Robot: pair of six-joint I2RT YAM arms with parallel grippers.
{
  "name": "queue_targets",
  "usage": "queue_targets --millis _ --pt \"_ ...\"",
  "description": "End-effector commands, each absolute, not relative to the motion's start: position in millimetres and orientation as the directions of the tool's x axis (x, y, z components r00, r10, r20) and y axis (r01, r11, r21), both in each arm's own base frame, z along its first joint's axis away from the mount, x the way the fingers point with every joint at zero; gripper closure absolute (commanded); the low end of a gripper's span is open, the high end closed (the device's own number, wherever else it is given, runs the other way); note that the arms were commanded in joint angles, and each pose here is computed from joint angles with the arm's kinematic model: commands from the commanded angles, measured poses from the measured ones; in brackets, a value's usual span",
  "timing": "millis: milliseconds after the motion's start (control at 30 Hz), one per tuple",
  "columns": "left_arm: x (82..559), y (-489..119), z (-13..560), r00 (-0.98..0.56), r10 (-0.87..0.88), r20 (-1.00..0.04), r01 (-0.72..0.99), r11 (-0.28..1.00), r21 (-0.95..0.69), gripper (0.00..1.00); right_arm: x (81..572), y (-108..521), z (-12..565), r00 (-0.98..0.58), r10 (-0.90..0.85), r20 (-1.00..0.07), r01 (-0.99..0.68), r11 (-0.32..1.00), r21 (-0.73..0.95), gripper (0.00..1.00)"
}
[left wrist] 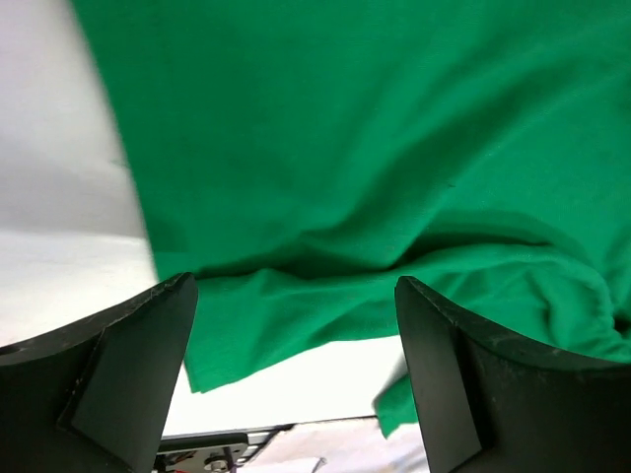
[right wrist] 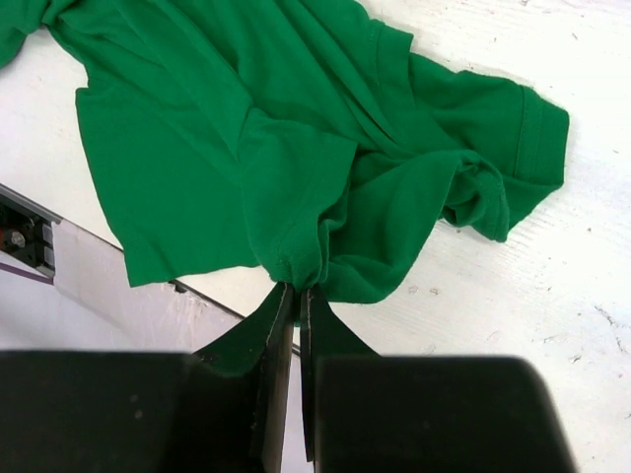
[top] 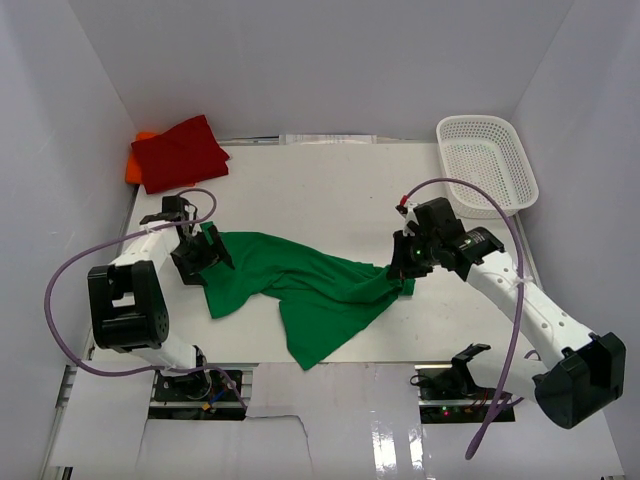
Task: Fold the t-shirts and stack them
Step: Flatten out the tshirt
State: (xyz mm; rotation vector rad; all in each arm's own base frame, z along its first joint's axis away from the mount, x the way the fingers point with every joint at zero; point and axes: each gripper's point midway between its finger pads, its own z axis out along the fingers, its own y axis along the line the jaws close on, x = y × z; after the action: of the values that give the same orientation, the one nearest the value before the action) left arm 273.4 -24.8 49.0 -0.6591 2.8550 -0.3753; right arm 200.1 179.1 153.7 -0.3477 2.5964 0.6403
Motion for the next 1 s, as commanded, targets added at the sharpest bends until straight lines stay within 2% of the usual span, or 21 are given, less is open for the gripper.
queue_targets --millis 0,200,300,333,433,667,800,867,900,967 --pt "267.0 -11.4 56.6 -0.863 -0.467 -0.190 -0.426 0.877 -0.222 0.07 208.4 188.6 163.9 -0.840 -0.185 -0.511 -0.411 0.832 0.374 0.92" --pt "248.6 -22.5 56.6 -0.829 -0.548 -0.113 -0.511 0.823 -0.248 0.09 211.9 199.3 153.8 -0.834 -0.222 -0.506 -0.452 0.800 0.395 0.92" --pt "245.0 -26.1 55.6 -0.822 -0.561 -0.099 -0.523 0.812 -0.261 0.11 214.8 201.7 153.1 -0.826 -0.227 -0.515 -0.465 0.791 0.397 0.92" --pt "243.2 -26.1 54.3 -0.821 -0.562 -0.097 -0.525 0.811 -0.259 0.15 214.6 201.9 152.4 -0.826 -0.228 -0.516 -0.466 0.790 0.398 0.92" --pt "238.4 -29.0 50.9 -0.819 -0.568 -0.083 -0.531 0.805 -0.266 0.19 214.6 203.0 150.6 -0.823 -0.236 -0.516 -0.475 0.784 0.399 0.92" --pt "237.2 -26.2 40.7 -0.816 -0.575 -0.061 -0.547 0.801 -0.241 0.21 212.4 202.9 153.8 -0.816 -0.237 -0.528 -0.486 0.776 0.402 0.92" --pt "241.5 -21.2 37.7 -0.801 -0.595 -0.060 -0.565 0.785 -0.254 0.33 210.0 202.6 153.7 -0.815 -0.238 -0.529 -0.488 0.773 0.404 0.92" --pt "244.0 -19.7 39.9 -0.793 -0.606 -0.067 -0.571 0.777 -0.266 0.34 210.4 202.3 152.9 -0.816 -0.237 -0.528 -0.486 0.774 0.404 0.92" --pt "245.3 -18.8 40.5 -0.789 -0.610 -0.073 -0.572 0.773 -0.274 0.39 210.2 202.2 152.3 -0.817 -0.238 -0.525 -0.485 0.775 0.404 0.92" --pt "245.0 -15.4 41.2 -0.779 -0.622 -0.076 -0.582 0.764 -0.278 0.41 210.0 202.1 151.4 -0.819 -0.239 -0.523 -0.484 0.776 0.405 0.92"
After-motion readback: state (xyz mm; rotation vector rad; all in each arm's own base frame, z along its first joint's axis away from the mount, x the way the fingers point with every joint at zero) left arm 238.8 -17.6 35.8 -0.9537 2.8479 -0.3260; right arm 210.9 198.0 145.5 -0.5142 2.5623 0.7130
